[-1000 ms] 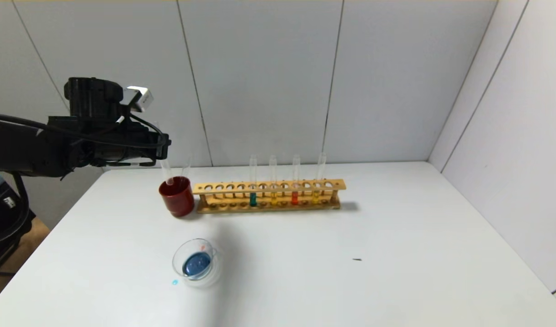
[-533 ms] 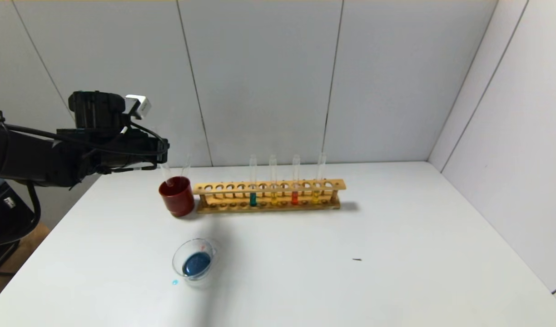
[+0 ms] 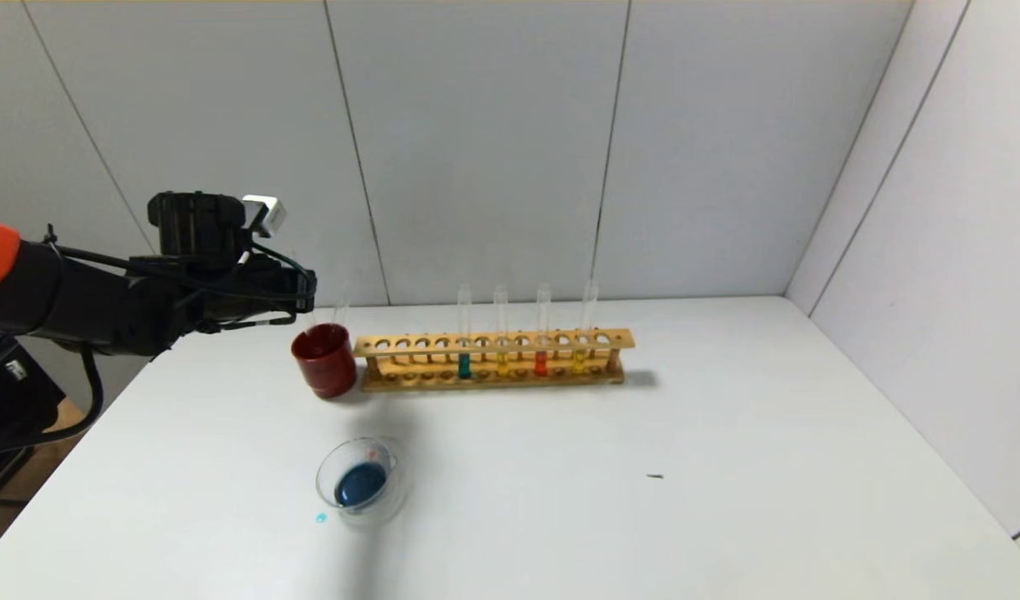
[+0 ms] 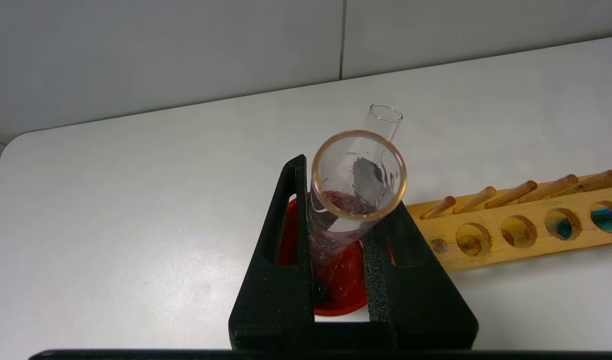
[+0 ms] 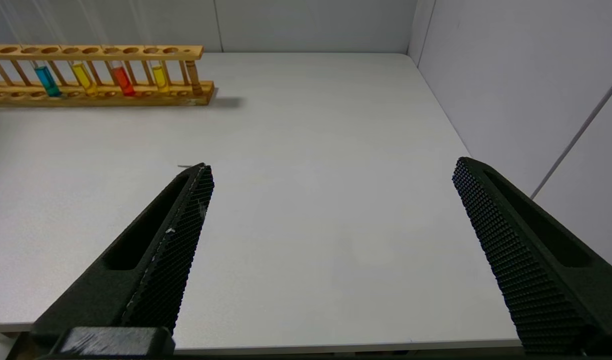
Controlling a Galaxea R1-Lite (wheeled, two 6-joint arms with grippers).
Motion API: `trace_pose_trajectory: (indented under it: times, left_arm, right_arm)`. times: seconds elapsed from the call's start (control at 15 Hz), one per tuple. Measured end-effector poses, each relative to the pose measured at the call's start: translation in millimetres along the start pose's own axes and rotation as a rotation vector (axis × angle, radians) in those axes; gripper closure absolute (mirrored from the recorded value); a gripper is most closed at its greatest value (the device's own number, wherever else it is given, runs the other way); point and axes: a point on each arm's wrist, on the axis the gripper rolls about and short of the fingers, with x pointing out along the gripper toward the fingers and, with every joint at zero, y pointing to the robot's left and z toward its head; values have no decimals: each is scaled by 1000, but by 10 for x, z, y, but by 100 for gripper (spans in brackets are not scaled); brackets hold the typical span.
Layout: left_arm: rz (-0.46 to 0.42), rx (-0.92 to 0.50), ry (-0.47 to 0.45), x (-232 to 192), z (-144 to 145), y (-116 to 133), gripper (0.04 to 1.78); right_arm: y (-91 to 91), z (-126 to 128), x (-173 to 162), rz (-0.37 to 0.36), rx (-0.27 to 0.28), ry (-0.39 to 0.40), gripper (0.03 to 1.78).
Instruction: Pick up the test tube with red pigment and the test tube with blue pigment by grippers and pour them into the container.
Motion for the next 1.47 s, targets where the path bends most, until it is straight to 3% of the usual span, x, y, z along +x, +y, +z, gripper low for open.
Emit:
trace_pose_trajectory:
  times: [0.4, 0.6, 0.8, 1.0, 1.13, 1.27, 1.47]
  left_arm:
    - [-1, 5, 22, 100, -134, 5, 149]
    - [-1, 5, 29, 110, -154, 4, 141]
    - [-1, 7, 29, 107, -154, 4, 108]
    - [-3, 7, 30, 97, -156, 2, 55]
    - [-2, 8, 22, 66, -129, 3, 30]
    - [-2, 11, -7, -24, -33, 2, 13]
    - [5, 20, -92, -331, 246, 0, 7]
  right_arm:
    - [0, 0, 0, 0, 0, 0, 6]
    - [0, 0, 0, 0, 0, 0, 6]
    - [0, 0, 0, 0, 0, 0, 6]
    - [0, 0, 0, 0, 0, 0, 6]
    - [0, 0, 0, 1, 0, 0, 6]
    - [0, 0, 0, 0, 0, 0, 6]
    - [0, 0, 0, 0, 0, 0, 6]
